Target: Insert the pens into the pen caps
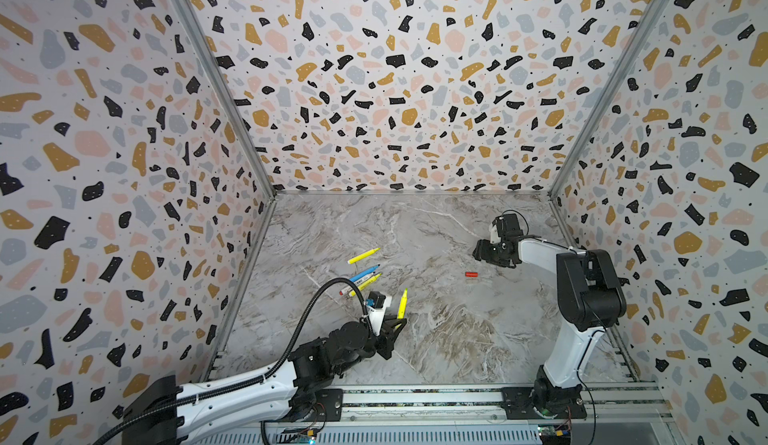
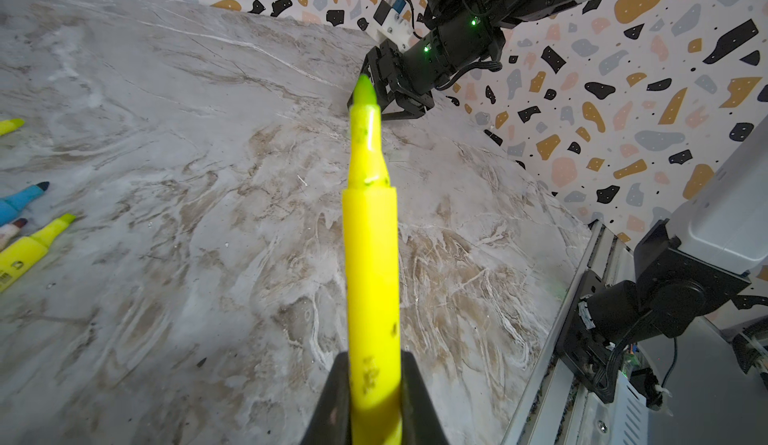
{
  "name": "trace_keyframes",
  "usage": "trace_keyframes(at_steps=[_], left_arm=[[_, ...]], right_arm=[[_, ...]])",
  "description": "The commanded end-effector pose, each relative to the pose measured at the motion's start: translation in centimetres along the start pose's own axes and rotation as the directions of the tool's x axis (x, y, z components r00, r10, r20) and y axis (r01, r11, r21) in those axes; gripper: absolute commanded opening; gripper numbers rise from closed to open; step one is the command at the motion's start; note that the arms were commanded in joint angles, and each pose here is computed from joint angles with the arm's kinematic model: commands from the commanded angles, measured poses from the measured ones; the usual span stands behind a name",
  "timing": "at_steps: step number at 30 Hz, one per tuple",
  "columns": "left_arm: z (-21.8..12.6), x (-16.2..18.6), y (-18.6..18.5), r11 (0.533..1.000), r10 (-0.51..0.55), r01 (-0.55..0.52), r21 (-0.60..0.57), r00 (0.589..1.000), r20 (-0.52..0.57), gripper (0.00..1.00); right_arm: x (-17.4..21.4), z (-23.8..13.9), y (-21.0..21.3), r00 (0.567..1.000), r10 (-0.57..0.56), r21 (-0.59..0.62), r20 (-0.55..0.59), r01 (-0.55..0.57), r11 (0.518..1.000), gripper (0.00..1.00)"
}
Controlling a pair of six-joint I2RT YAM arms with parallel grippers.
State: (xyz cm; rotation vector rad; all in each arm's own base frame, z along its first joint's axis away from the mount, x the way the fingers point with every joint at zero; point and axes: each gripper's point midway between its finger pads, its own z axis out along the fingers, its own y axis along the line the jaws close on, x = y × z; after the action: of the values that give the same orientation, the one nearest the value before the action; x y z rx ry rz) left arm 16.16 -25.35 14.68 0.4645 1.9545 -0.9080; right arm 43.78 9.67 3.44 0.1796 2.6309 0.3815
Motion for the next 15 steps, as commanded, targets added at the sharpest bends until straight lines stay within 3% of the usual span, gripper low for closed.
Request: trace_keyframes(at_steps=[1,15], left_arm=[[0.0,-0.5,0.2,1.0,0.008,-0.008,-0.01,0.999,0.033,0.06],[0.0,-0.4,0.5,1.0,0.015,-0.015,-0.02,0.999,0.033,0.06]], right_arm=[[0.4,0.4,-0.7,0.999,-0.017,0.051,-0.04,0.019,0.998,0.66],[0.9,1.4,2.5,0.995,-0.083,0.025,-0.06,0.084,0.996,0.66]])
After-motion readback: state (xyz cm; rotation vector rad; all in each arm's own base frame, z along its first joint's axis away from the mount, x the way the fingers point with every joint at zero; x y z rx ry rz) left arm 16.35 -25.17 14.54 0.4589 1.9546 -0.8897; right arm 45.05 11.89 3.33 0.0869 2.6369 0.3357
